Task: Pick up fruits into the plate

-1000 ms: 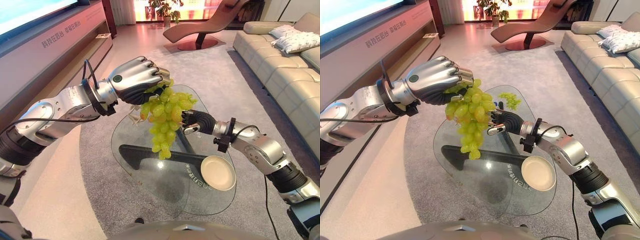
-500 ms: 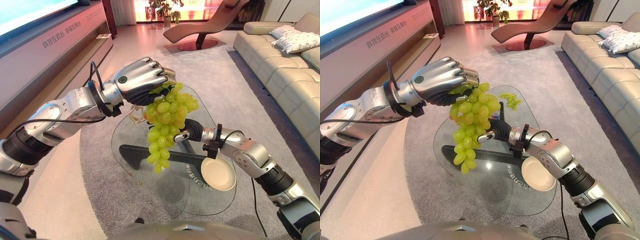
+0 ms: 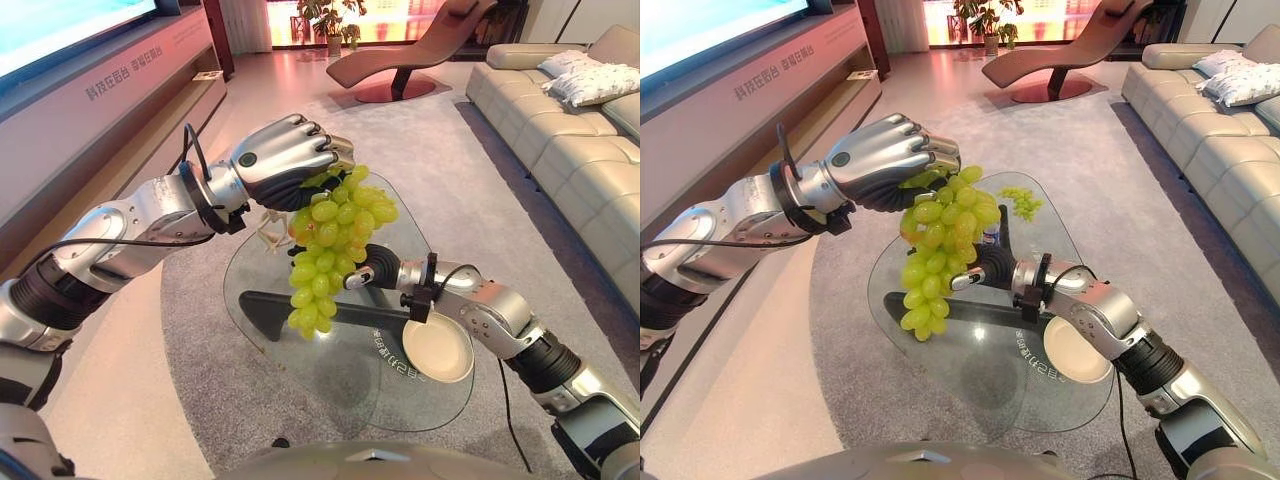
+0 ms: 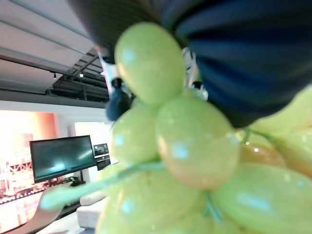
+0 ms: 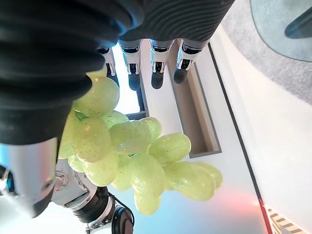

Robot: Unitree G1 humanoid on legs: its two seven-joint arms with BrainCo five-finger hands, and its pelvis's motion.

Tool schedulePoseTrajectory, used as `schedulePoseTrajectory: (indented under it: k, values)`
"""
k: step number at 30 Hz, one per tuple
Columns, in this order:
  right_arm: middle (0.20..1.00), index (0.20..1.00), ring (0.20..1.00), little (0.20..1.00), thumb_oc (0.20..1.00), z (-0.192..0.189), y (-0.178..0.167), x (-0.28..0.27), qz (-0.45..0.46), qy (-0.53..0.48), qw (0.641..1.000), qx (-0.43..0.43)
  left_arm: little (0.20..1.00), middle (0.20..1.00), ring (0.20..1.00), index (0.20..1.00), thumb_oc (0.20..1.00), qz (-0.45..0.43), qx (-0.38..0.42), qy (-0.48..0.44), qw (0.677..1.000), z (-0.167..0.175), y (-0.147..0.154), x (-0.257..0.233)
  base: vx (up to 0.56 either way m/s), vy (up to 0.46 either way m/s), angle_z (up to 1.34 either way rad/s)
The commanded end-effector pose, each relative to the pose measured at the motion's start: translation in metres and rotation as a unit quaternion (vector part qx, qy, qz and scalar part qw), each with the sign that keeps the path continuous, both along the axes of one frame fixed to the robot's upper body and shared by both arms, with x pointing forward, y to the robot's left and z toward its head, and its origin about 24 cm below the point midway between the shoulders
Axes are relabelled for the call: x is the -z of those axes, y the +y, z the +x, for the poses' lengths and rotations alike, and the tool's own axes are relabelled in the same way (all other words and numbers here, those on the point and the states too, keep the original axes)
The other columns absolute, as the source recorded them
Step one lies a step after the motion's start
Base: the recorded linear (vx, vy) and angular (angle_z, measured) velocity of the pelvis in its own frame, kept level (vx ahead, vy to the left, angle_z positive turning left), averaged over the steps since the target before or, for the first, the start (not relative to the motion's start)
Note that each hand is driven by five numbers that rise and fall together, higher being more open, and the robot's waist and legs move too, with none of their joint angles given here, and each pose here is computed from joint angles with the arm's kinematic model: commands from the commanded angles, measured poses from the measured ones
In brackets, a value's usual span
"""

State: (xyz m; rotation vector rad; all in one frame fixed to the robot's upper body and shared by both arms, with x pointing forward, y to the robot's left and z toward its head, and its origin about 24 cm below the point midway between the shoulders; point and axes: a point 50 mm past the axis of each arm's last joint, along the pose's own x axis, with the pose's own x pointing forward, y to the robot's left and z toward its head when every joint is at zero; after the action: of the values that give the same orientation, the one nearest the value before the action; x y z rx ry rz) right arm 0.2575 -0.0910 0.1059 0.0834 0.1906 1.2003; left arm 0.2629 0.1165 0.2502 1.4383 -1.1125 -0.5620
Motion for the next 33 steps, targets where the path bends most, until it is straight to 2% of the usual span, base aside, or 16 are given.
schedulePoseTrajectory:
  k: [1,33]
  values:
    - [0.2,0.2,0.2,0.2,0.2,-0.0015,0.0173,-0.0294,0.058,-0.045,0.997,-0.032,0.2,0.2,0.2,0.2,0.2,-0.03,0.001,-0.078,0.997,0.0016,-0.0083,-0.0464,0.0,0.0,0.0]
    - [0.2,0.2,0.2,0.2,0.2,0.0001,0.0157,-0.0257,0.061,-0.033,0.997,-0.022,0.2,0.2,0.2,0.2,0.2,-0.023,0.001,-0.078,0.997,0.0017,-0.0087,-0.044,0.0,0.0,0.0]
